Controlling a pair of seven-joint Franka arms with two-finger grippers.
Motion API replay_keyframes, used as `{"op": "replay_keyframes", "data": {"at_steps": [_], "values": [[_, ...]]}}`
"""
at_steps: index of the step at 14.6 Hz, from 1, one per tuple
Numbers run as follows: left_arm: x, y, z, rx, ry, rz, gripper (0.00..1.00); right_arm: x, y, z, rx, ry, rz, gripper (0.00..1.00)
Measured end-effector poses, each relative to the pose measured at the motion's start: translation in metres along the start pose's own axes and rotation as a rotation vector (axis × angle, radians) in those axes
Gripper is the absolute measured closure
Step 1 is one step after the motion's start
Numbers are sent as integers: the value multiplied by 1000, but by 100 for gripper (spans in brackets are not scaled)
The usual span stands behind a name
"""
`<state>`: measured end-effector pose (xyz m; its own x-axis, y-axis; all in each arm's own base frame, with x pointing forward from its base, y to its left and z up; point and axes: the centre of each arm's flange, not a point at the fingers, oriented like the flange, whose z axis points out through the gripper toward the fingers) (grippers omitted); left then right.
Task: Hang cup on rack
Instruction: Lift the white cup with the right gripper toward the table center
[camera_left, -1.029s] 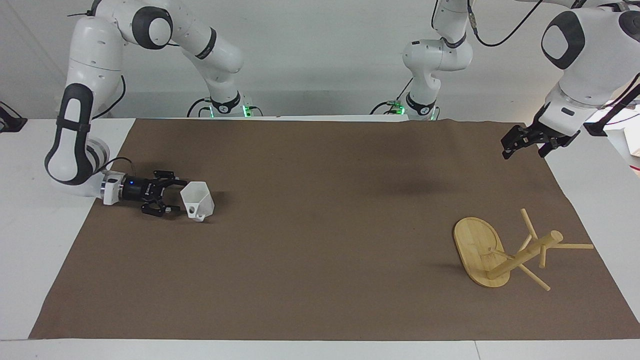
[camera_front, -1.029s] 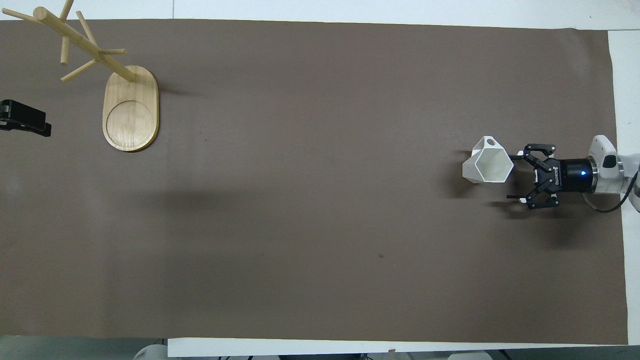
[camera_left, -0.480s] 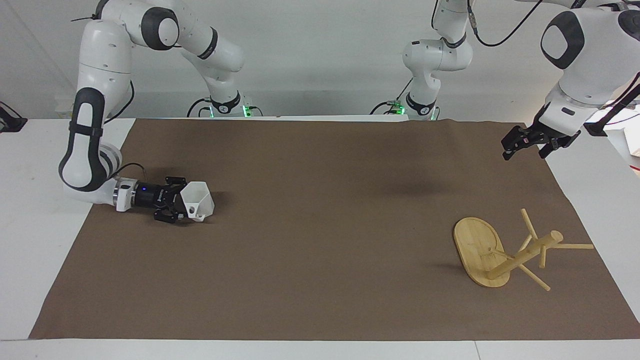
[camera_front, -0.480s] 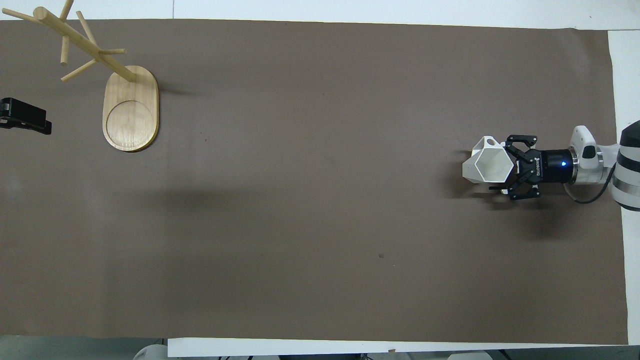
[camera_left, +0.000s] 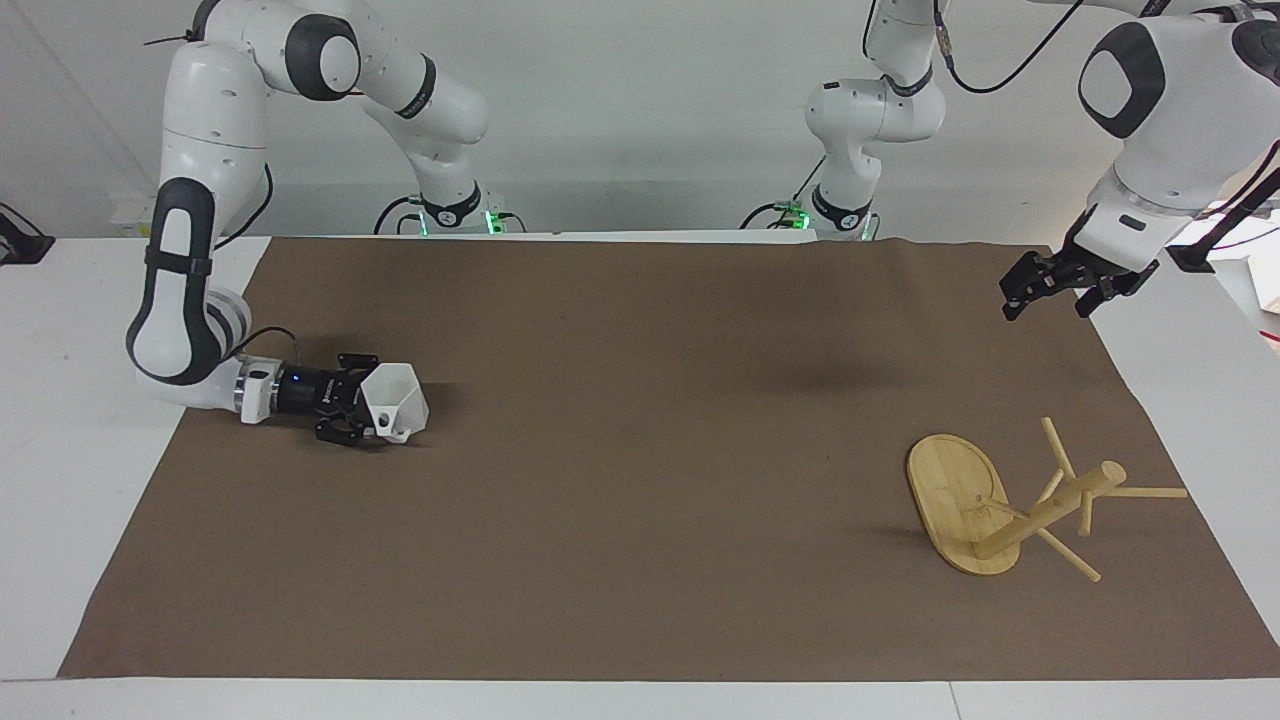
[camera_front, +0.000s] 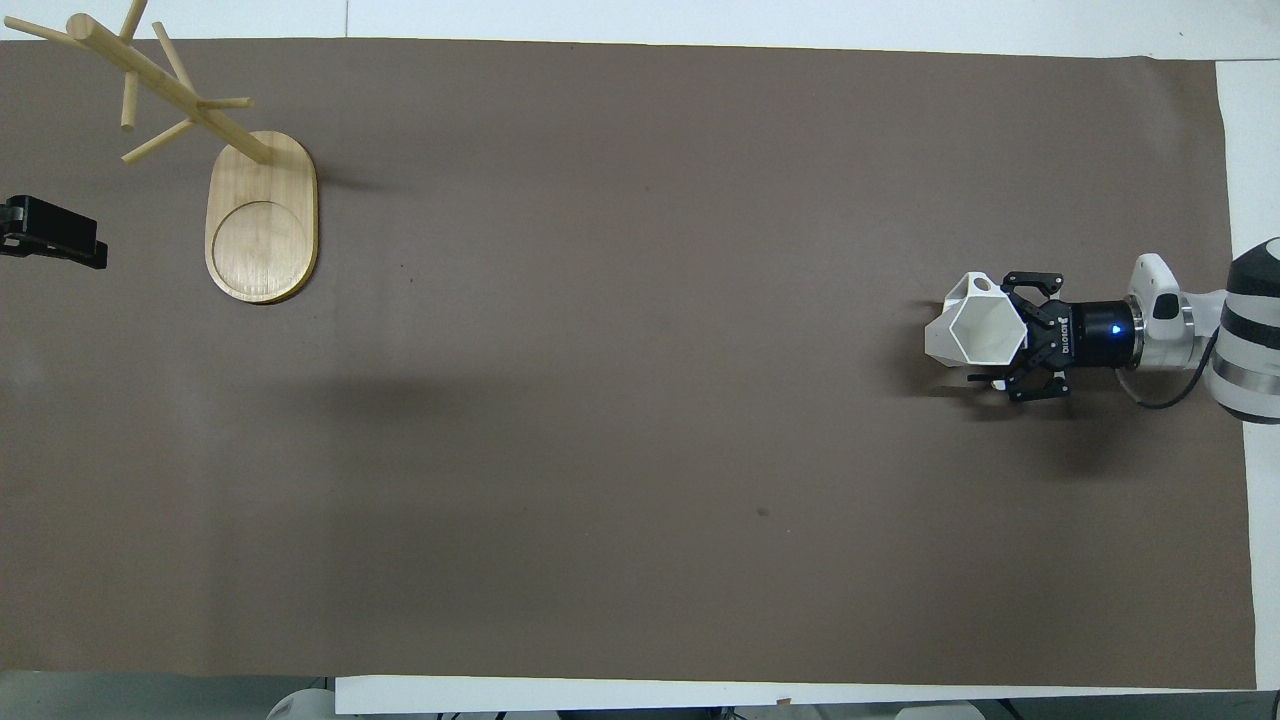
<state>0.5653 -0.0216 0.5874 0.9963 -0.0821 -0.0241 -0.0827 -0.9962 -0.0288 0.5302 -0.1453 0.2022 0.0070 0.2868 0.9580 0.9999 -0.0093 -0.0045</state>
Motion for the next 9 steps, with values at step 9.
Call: {"op": "replay_keyframes", "data": {"at_steps": [9], "values": [[0, 1, 1, 0, -2, -1, 0, 7, 3, 28, 42, 15, -49, 12]]}}
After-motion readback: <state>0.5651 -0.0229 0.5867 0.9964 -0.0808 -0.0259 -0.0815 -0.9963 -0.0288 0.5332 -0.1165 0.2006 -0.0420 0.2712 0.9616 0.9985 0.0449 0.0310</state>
